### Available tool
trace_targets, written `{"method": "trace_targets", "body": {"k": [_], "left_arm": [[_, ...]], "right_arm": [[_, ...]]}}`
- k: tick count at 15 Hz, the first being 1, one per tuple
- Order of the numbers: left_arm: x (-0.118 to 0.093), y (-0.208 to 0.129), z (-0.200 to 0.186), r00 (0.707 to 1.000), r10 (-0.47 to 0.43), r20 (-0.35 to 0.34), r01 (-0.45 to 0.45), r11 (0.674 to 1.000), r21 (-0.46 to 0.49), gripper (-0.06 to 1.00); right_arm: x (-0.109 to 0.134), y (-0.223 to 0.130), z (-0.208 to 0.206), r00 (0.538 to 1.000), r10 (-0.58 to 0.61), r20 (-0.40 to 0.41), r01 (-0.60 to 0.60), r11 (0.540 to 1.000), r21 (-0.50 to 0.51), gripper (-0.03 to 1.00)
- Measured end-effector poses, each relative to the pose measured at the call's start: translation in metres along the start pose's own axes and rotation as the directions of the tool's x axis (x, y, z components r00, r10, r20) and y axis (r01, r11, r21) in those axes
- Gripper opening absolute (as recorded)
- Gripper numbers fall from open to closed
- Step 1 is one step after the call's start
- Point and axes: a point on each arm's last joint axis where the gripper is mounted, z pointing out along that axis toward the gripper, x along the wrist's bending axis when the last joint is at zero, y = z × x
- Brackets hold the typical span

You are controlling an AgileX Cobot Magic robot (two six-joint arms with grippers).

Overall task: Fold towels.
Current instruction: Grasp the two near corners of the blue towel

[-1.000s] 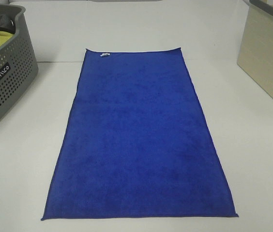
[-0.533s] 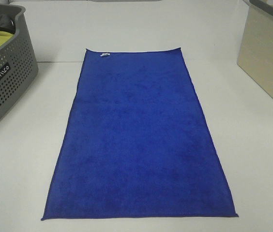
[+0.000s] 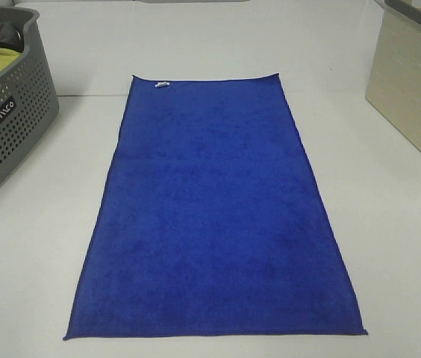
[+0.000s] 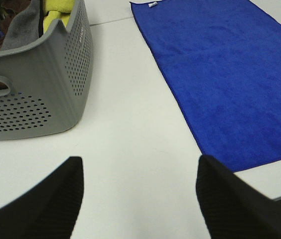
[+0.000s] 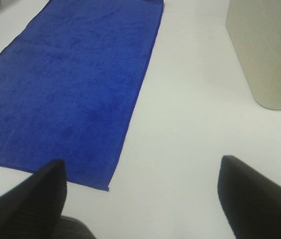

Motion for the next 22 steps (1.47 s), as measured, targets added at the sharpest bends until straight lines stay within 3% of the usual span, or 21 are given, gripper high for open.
{"method": "trace_targets", "body": {"k": [8, 11, 14, 16, 18, 20, 22], "left_arm": [[0.0, 0.002, -0.001, 1.0, -0.016, -0.003, 0.016, 1.0, -0.021, 0.63], [0.004, 0.017, 0.001, 0.992, -0.124, -0.014, 0.122, 0.986, -0.113, 0.63], [0.006, 0.036, 0.017, 0.97, -0.24, 0.034, 0.243, 0.96, -0.137, 0.63], [0.005, 0.046, 0.033, 0.941, -0.324, 0.099, 0.333, 0.94, -0.081, 0.63], [0.003, 0.052, 0.054, 0.9, -0.413, 0.141, 0.412, 0.91, 0.036, 0.63], [0.003, 0.056, 0.079, 0.87, -0.466, 0.163, 0.443, 0.882, 0.158, 0.63], [0.004, 0.057, 0.107, 0.861, -0.48, 0.165, 0.431, 0.863, 0.263, 0.63]], "right_arm": [[0.0, 0.001, 0.0, 1.0, 0.003, 0.002, -0.003, 1.0, -0.008, 0.78], [-0.003, 0.012, 0.004, 0.997, 0.072, 0.011, -0.071, 0.996, -0.051, 0.77], [-0.008, 0.025, 0.026, 0.983, 0.185, 0.014, -0.185, 0.982, 0.04, 0.77], [-0.011, 0.03, 0.047, 0.974, 0.227, 0.02, -0.227, 0.961, 0.156, 0.77], [-0.012, 0.034, 0.07, 0.962, 0.272, 0.014, -0.265, 0.924, 0.277, 0.76], [-0.013, 0.035, 0.096, 0.944, 0.328, 0.014, -0.308, 0.868, 0.391, 0.76], [-0.015, 0.033, 0.123, 0.926, 0.376, 0.033, -0.344, 0.804, 0.485, 0.76]]}}
